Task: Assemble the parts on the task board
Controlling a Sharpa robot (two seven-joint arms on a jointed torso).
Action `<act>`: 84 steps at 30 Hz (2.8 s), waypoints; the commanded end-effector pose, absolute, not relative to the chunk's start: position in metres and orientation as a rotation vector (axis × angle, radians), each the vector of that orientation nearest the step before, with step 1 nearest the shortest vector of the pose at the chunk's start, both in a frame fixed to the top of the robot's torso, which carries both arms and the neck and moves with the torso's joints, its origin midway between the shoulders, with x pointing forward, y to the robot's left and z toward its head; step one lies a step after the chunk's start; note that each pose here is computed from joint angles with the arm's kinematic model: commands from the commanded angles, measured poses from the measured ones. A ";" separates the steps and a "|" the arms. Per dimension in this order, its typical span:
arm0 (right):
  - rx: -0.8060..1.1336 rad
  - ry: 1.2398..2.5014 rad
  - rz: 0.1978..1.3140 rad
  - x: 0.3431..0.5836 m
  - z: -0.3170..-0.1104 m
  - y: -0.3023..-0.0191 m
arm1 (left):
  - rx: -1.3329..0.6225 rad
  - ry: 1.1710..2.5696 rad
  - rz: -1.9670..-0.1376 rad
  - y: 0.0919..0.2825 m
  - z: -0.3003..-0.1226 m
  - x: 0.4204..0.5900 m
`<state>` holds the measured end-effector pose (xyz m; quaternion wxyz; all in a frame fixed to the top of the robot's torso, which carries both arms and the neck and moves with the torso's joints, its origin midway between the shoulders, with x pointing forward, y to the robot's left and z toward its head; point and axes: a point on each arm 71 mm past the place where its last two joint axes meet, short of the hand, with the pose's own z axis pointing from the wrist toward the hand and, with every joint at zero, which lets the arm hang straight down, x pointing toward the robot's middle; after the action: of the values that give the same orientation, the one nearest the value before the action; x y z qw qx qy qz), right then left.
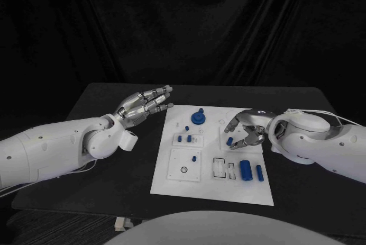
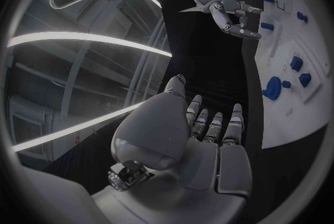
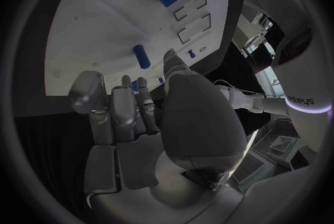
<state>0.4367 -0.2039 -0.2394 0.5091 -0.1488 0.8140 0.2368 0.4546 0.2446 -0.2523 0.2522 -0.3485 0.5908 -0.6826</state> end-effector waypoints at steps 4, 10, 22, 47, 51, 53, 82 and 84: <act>-0.393 1.947 0.568 0.435 -0.249 -0.203 | -0.949 1.595 -1.872 0.244 -0.252 0.454; -0.398 1.945 0.587 0.434 -0.256 -0.201 | -0.949 1.596 -1.874 0.243 -0.253 0.454; -0.405 1.932 0.614 0.433 -0.261 -0.196 | -0.946 1.594 -1.884 0.242 -0.253 0.455; -0.387 1.772 0.662 0.429 -0.242 -0.199 | -0.944 1.581 -1.884 0.244 -0.254 0.456; -0.406 1.734 0.666 0.428 -0.225 -0.197 | -0.945 1.582 -1.884 0.244 -0.254 0.456; -0.423 1.717 0.675 0.426 -0.215 -0.193 | -0.945 1.583 -1.883 0.244 -0.254 0.456; -0.792 1.709 0.926 0.384 -0.226 -0.060 | -0.951 1.602 -1.894 0.238 -0.258 0.454; -0.801 1.719 0.933 0.382 -0.231 -0.055 | -0.951 1.600 -1.890 0.238 -0.258 0.454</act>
<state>0.3836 -0.0549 -0.2277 0.4979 -0.3082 0.7094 0.3921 0.4550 0.2394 -0.2587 0.2453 -0.3489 0.5916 -0.6842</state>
